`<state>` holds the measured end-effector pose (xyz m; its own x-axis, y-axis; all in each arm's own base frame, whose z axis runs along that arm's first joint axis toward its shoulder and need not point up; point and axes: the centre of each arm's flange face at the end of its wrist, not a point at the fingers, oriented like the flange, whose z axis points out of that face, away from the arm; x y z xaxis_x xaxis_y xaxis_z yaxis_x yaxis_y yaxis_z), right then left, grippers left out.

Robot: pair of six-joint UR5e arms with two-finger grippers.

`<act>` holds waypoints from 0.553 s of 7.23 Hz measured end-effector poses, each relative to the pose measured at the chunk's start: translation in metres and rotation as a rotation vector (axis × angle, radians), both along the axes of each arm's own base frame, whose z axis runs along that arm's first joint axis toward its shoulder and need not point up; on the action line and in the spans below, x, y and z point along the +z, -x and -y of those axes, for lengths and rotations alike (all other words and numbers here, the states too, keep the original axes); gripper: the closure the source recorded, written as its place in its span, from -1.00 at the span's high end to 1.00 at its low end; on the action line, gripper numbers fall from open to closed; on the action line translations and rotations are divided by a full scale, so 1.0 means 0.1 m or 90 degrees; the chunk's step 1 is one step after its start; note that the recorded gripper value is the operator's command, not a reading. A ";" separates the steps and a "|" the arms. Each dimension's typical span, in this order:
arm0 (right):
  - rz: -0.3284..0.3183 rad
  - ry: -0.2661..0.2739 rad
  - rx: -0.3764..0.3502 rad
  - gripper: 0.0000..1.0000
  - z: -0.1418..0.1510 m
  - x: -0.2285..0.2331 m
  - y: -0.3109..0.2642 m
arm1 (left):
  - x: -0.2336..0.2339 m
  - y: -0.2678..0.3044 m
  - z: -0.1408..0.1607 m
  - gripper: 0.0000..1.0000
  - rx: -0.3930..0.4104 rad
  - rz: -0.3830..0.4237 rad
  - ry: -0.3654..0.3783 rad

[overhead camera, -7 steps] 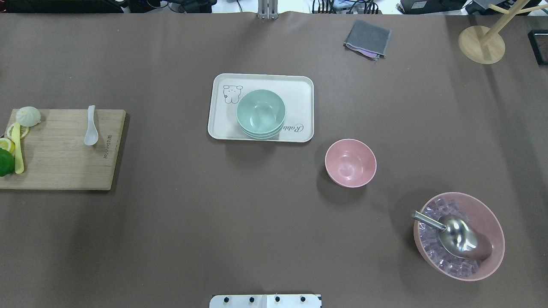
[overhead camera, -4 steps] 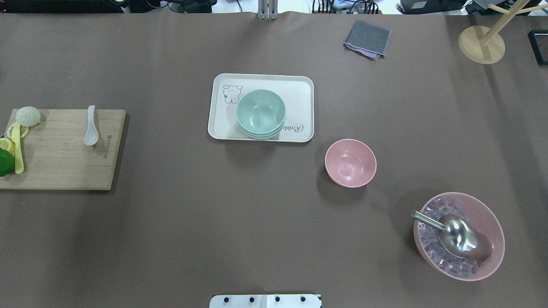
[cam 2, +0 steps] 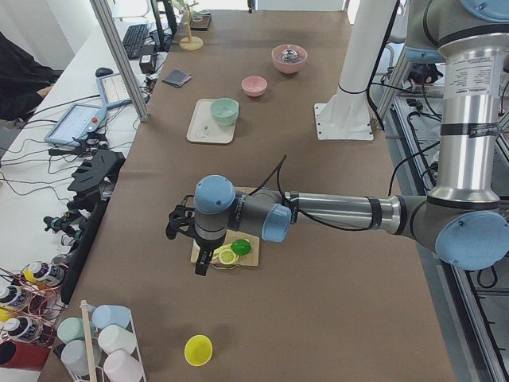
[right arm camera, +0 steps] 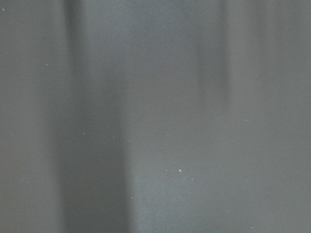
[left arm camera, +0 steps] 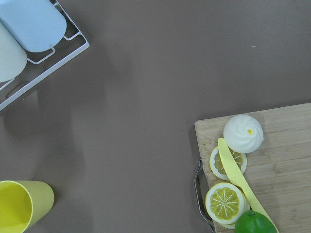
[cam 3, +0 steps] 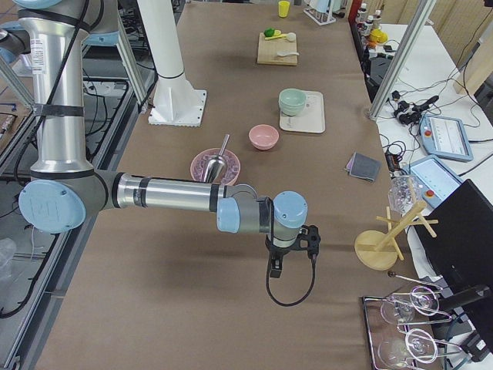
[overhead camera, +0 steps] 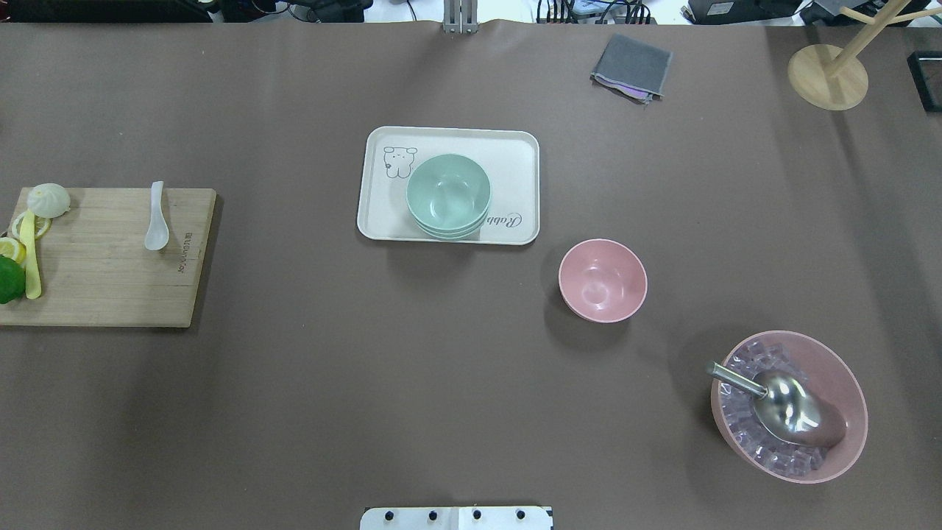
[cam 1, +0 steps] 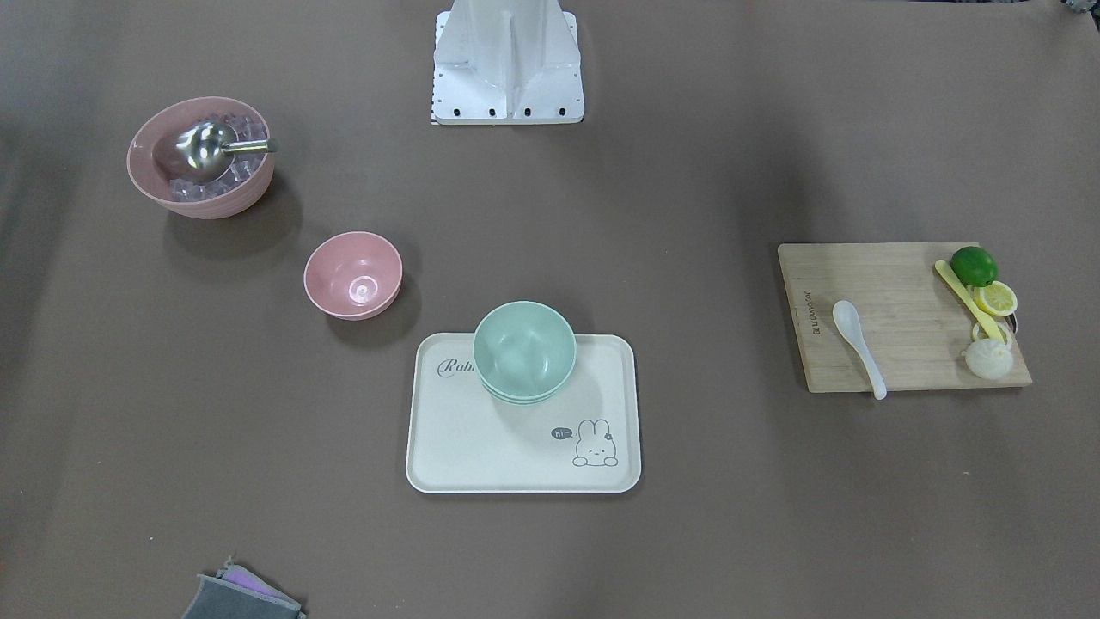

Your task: Stack pink bowl on green and place spoon

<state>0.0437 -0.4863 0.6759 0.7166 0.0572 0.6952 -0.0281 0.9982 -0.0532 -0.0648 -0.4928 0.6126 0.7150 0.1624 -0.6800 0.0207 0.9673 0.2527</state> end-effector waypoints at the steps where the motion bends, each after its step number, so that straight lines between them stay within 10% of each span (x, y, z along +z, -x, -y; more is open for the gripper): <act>1: 0.000 -0.001 0.000 1.00 0.00 0.00 0.00 | 0.00 0.00 0.00 0.96 0.000 0.000 0.000; 4: 0.001 -0.003 0.000 1.00 0.00 -0.02 0.00 | 0.01 -0.01 0.00 0.96 0.001 -0.001 0.000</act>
<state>0.0438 -0.4867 0.6737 0.7156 0.0546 0.6964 -0.0284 0.9984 -0.0491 -0.0640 -0.4925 0.6132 0.7139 0.1635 -0.6809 0.0192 0.9674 0.2524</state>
